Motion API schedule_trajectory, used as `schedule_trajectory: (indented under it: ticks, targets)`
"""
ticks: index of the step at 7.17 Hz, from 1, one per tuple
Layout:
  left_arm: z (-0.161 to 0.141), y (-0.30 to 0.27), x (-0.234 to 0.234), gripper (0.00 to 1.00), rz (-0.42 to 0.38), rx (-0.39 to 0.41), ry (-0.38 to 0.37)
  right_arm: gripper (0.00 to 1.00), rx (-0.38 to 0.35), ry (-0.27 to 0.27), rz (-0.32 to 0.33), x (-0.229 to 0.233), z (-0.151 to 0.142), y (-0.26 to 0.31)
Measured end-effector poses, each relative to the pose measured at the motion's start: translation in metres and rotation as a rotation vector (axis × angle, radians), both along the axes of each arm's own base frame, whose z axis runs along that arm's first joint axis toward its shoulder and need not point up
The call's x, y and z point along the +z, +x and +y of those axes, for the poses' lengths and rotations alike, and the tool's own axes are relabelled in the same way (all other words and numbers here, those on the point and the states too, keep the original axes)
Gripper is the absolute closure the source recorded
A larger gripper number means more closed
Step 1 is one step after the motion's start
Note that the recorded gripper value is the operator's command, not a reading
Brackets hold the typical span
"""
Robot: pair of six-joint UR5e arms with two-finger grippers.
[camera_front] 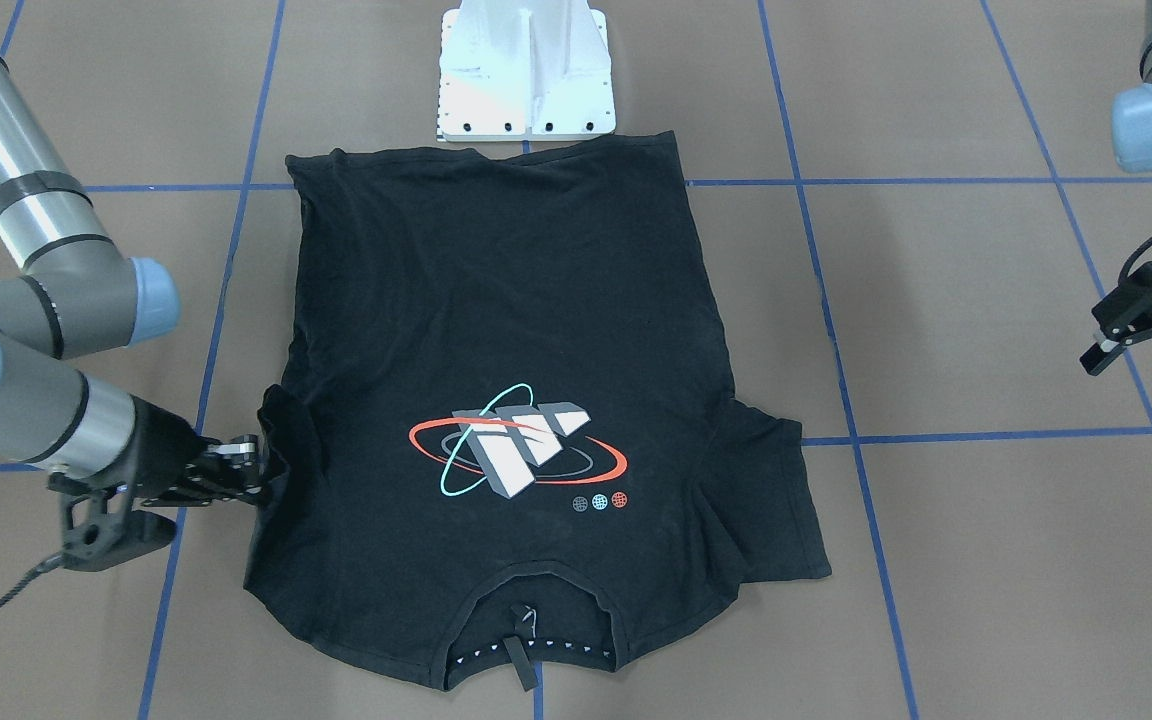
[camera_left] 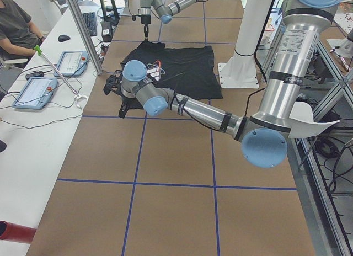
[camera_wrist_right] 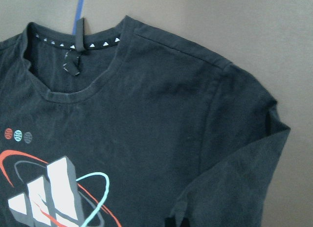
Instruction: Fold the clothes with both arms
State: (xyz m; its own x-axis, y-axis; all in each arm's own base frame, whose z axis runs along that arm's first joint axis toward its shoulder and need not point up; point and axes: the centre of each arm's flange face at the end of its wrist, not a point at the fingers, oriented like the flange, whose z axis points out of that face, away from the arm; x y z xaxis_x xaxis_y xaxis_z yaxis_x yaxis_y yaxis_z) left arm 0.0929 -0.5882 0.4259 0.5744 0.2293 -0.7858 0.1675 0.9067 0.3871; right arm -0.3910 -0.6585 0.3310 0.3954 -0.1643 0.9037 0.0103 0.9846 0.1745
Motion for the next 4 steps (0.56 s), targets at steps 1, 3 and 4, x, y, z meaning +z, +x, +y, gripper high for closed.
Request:
schedule_trajectory:
  ticks: [1,3,4]
  targets:
    - [0.001,0.000,0.002,0.00,-0.002,0.002,-0.001,1.00,0.017,-0.007,0.012,-0.027,0.004,-0.029]
    - [0.001,0.000,0.006,0.00,-0.004,0.004,-0.007,1.00,0.053,-0.005,0.057,-0.057,0.007,-0.065]
    - [0.001,0.000,0.008,0.00,-0.004,0.003,-0.011,1.00,0.062,-0.005,0.067,-0.060,0.007,-0.069]
